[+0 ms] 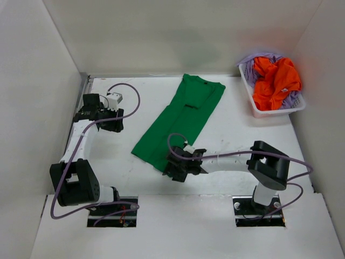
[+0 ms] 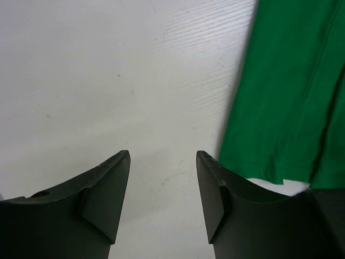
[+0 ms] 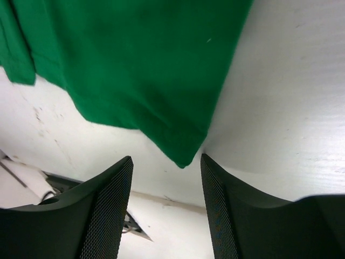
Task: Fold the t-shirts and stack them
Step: Rotate the tshirt 90 degrees, then grab the bottom of the folded rectangular tshirt with both arms
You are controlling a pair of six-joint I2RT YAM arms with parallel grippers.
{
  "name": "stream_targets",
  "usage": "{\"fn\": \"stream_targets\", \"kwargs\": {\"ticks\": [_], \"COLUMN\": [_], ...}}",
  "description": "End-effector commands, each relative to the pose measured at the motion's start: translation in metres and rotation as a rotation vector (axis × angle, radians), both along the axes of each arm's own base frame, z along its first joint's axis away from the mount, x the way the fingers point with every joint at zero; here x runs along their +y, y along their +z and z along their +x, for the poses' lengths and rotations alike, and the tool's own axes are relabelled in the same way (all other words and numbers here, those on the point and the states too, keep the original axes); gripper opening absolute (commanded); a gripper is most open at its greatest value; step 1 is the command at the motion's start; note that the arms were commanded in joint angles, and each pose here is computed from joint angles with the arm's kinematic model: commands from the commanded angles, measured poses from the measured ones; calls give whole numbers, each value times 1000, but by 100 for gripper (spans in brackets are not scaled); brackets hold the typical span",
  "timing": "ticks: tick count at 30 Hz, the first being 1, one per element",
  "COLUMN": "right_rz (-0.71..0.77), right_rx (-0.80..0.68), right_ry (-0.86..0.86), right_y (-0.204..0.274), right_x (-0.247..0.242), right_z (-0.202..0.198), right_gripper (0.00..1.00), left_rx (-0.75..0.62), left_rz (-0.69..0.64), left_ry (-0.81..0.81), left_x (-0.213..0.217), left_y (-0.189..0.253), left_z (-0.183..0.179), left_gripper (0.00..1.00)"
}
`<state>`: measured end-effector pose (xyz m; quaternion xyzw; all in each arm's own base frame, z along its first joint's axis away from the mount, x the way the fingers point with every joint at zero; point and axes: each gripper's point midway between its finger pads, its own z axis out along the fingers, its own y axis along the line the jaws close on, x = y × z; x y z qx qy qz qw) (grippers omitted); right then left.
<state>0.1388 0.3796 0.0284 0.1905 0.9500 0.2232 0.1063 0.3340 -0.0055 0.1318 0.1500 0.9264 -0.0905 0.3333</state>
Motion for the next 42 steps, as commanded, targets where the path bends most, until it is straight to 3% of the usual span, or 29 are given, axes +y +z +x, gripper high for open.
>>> {"fn": "stream_targets", "kwargs": {"ticks": [1,6,12,16,18,21,23,29,31,35,42], "right_rz": [-39,-34,-1,3,15,39,51,47,47,53,70], "right_rx": [-19,-2,14,40,53,55,45,28,18,-16,-53], "right_ry": [-137,-216,-211,-271,-298,-328,-323,-245,-237,-232,-219], "right_y": [-10,-16,-24,-37,-42,-44,-42,-43,-44,-43,-40], "right_x": [-26,-37,-18,-34,-45,-59,-69,-106,-118,-133,-147], "right_z": [15,17,29,26,22,16,11,-24,-29,-31,-29], "right_gripper": [59,61,50,14,2,0,0,0,0,0,0], "left_rx": [6,5,10,3,-2,-31,-82,-341,-407,-423,-350], "left_rz": [-32,-34,-32,-19,-2,68,167,656,763,795,794], "left_ry": [-19,-31,-27,-31,-48,-146,-278,-922,-1122,-1401,-1717], "left_x": [-10,-14,-14,-13,-13,-19,-28,-69,-79,-102,-127], "left_y": [7,6,3,3,4,2,3,1,-10,-41,-89], "left_z": [-4,-3,-8,-12,-16,-24,-31,-80,-95,-119,-151], "left_gripper": [50,50,50,50,49,48,48,53,54,54,49]}}
